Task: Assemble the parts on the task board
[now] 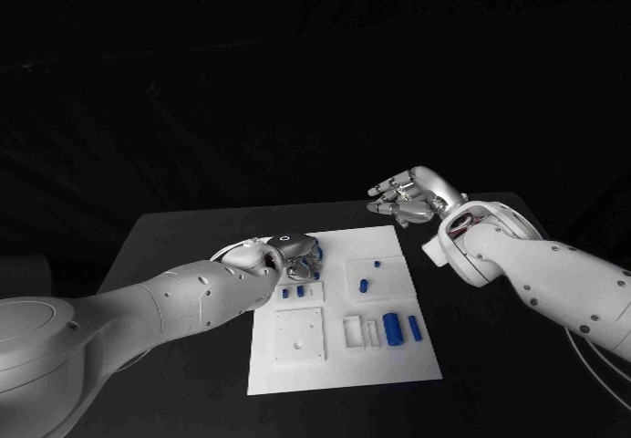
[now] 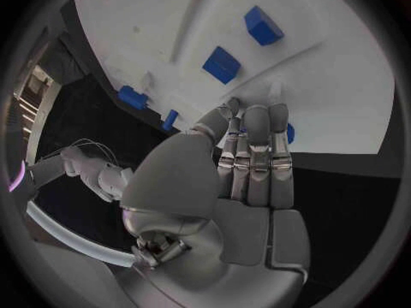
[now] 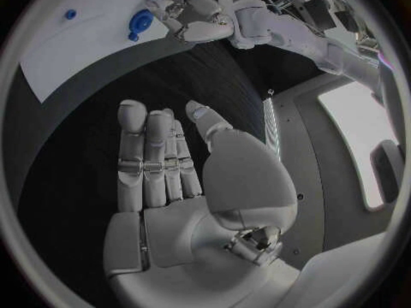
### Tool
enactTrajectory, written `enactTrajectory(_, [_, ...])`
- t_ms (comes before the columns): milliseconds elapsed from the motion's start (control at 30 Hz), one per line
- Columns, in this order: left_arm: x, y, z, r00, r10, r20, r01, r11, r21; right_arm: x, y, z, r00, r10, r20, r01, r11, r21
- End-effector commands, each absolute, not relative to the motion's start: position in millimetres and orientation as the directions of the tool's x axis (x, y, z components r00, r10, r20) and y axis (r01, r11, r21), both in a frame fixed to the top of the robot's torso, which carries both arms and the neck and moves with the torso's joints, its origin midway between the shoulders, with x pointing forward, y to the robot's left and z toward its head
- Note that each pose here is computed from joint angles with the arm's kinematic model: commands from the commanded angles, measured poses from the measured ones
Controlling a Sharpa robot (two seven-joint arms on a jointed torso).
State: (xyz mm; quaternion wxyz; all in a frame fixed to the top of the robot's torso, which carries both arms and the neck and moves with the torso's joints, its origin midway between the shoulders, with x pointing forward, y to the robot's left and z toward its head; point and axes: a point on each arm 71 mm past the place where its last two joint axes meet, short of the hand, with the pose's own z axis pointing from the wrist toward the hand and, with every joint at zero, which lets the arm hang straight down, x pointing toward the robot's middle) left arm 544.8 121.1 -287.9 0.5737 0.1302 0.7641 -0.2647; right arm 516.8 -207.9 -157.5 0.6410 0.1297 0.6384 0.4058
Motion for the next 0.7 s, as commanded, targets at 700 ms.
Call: enactTrajectory(700, [542.4,114.6,-289.9,-0.344,-0.102,-0.933,0.508,0.816,-0.276,516.3,-206.0,-156.7,-0.156,0.682,-0.715,-0.366,0.632,0.683])
